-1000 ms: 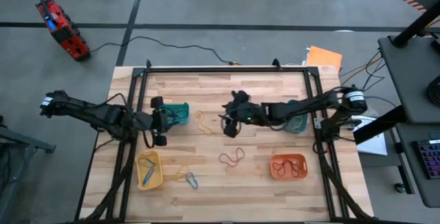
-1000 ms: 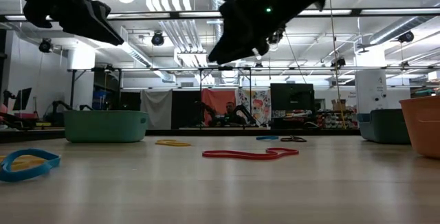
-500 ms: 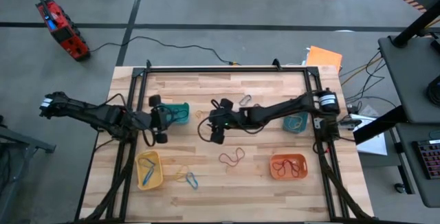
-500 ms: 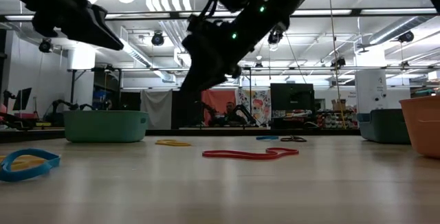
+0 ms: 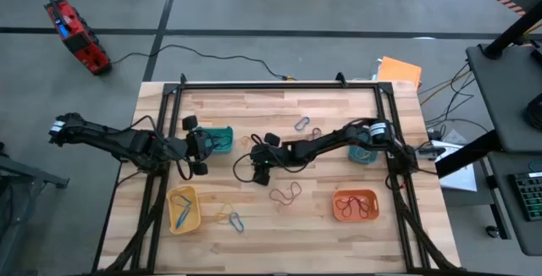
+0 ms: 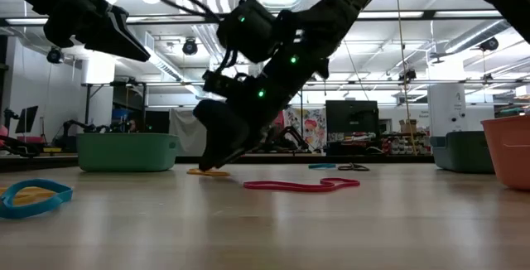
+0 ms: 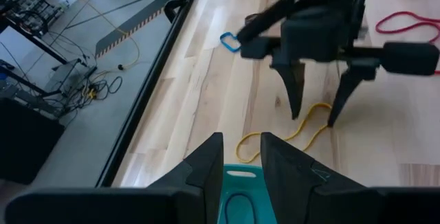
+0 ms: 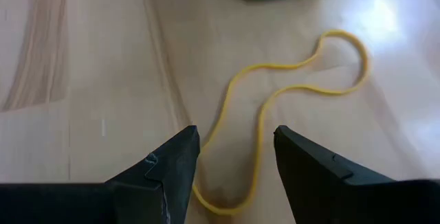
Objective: Sort rubber bands into baskets
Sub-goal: Put the yellow rubber band into the blue bin
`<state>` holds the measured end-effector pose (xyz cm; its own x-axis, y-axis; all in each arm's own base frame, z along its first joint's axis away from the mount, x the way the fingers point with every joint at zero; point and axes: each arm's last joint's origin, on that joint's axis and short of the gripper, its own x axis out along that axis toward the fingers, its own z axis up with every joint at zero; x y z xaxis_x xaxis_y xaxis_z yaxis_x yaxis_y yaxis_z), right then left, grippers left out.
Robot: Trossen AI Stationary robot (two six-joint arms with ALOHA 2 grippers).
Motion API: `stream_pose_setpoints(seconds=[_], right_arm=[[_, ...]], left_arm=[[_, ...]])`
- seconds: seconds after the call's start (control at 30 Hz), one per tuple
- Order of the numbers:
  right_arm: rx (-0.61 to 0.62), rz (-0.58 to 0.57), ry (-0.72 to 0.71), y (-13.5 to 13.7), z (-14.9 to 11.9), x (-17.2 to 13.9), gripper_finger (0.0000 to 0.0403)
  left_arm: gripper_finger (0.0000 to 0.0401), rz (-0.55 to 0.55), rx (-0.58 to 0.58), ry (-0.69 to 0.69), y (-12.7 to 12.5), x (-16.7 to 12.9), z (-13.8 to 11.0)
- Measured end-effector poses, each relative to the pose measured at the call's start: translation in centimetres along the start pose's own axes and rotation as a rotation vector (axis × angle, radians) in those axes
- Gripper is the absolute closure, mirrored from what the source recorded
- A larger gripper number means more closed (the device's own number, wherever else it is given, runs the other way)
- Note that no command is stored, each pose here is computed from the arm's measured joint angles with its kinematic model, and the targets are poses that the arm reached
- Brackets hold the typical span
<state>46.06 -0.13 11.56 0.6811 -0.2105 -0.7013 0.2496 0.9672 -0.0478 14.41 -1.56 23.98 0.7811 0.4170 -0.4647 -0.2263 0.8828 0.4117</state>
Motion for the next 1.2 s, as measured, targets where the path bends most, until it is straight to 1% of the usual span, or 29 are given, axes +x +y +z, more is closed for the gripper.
stream_pose_setpoints(seconds=[0.07,0.17,0.33,0.43,0.5,0.6,0.73,0.83,1.0,1.2], right_arm=[[0.004,0.019,0.011,0.2,-0.3,0.7,0.0218],[0.007,0.014,0.014,0.3,-0.4,1.3,0.0218],[0.024,-0.020,0.019,0.3,-0.7,1.6,0.0219],[0.022,-0.039,0.022,0.2,-0.8,1.6,0.0229],[0.023,-0.041,0.028,0.0,-0.8,1.7,0.0244],[0.024,-0.044,0.048,-0.4,-1.0,1.7,0.0276],[0.008,-0.009,0.073,-0.8,-1.1,1.8,0.0333],[-0.035,0.002,0.080,-0.9,-1.2,1.8,0.0380],[-0.085,0.008,0.073,-0.8,-0.9,1.6,0.0393],[-0.143,0.034,0.066,-0.7,0.1,-0.2,0.0394]], left_arm=[[0.0318,0.000,-0.001,-0.001,0.0,0.0,0.0],[0.0318,0.001,-0.002,-0.002,0.0,0.1,0.1],[0.0318,0.001,-0.003,-0.003,-0.1,0.2,0.2],[0.0318,0.001,-0.005,-0.008,-0.3,0.4,0.2],[0.0318,0.001,-0.005,-0.007,-0.3,0.5,0.2],[0.0318,0.001,-0.002,-0.002,-0.4,0.7,0.3],[0.0318,0.000,0.003,0.005,-0.6,0.9,0.3],[0.0318,0.000,0.006,0.008,-0.7,1.0,0.3],[0.0318,-0.002,0.017,0.024,-0.9,1.3,0.3],[0.0318,-0.003,0.018,0.031,-1.1,1.6,0.3]])
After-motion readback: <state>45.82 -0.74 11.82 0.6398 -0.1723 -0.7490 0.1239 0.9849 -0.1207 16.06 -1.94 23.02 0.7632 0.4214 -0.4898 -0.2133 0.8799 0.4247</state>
